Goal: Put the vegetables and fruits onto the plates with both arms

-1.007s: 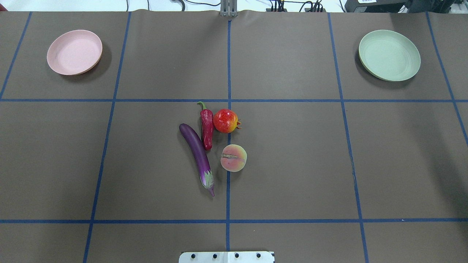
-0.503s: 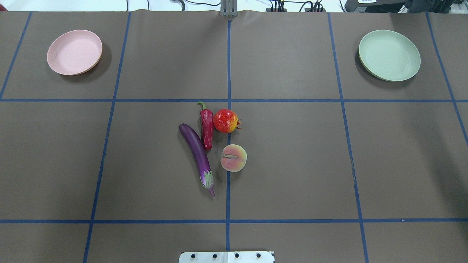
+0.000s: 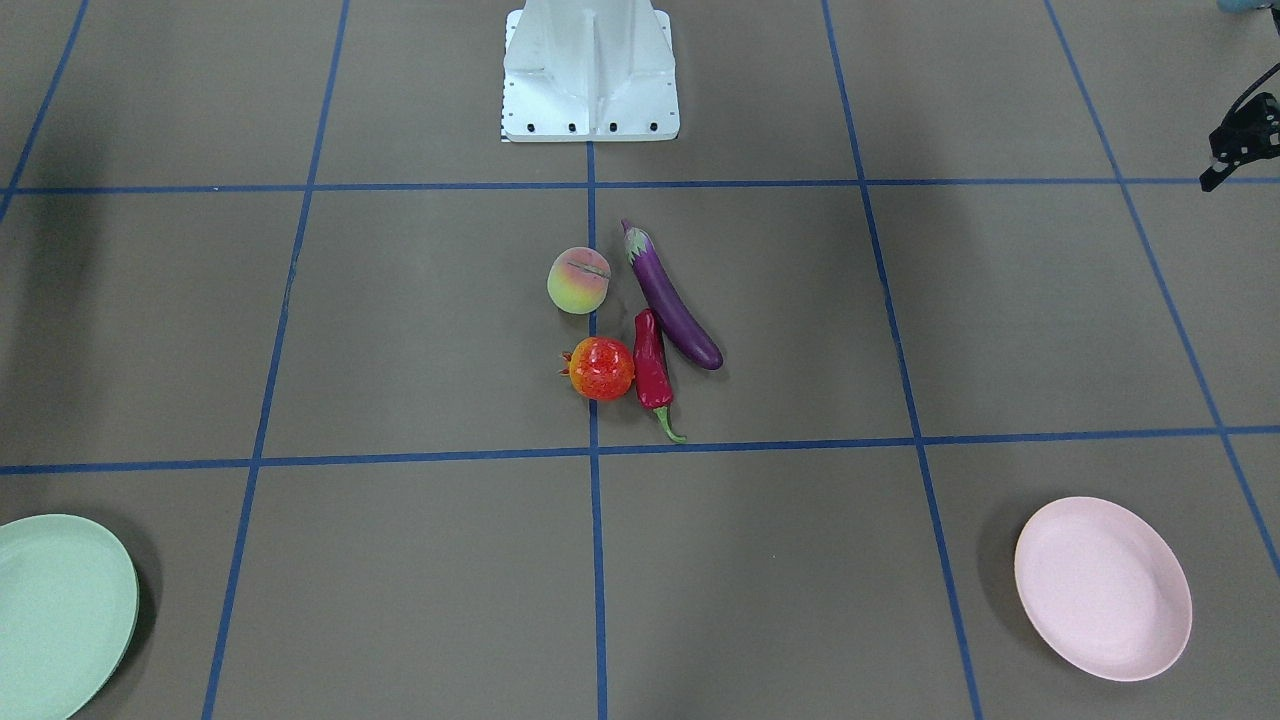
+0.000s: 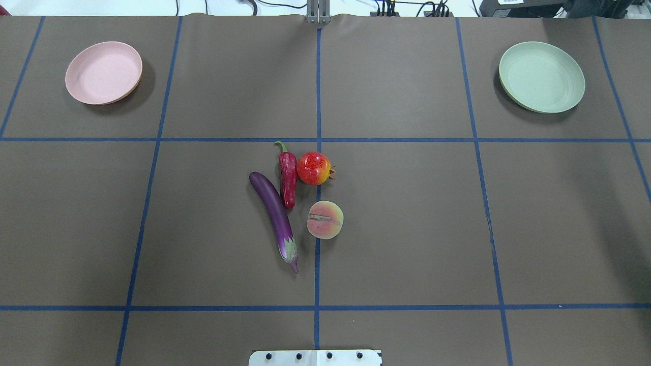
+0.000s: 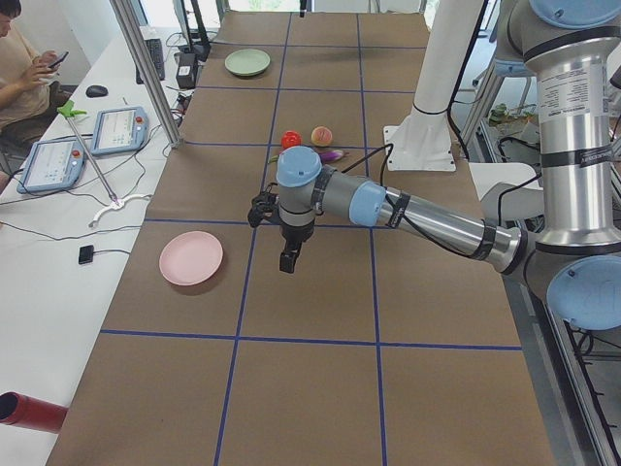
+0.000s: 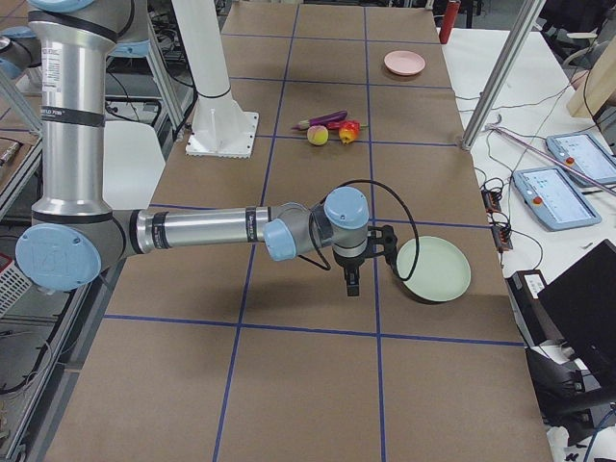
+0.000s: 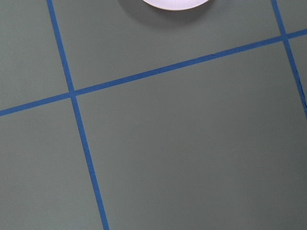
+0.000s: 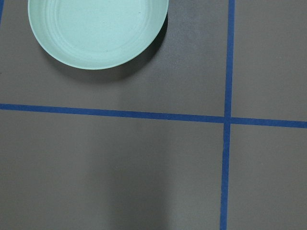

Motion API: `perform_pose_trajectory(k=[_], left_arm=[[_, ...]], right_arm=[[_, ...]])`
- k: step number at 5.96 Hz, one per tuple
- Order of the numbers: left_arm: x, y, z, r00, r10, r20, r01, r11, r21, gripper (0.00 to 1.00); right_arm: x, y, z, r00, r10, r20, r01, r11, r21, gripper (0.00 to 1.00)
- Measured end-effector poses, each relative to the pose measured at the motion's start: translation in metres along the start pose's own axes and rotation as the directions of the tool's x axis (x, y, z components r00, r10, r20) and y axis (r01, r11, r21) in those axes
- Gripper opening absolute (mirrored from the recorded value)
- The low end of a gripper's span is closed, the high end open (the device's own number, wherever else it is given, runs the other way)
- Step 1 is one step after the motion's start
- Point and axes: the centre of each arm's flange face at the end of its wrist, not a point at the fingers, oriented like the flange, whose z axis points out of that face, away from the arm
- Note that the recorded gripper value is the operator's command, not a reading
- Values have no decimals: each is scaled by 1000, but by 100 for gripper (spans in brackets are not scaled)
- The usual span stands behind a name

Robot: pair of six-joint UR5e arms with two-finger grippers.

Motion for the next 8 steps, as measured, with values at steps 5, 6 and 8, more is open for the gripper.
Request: perform_pose_trajectory(k=[5,6,8], left_arm=[[162,-78,25,951,-293,-102,288,956,-61,100],[243,-95,45,922,-374,-101,364,926,-99,100],[412,-117,105,897,-440,-40,433,893,-119,100]], right_arm=[[-24,0,13,997,-2,81,4,999,-36,100],[-30,-2,16,997,11,81,-8,999,-42,100],[-36,-4,20,997,9,78,-6,999,-47,100]])
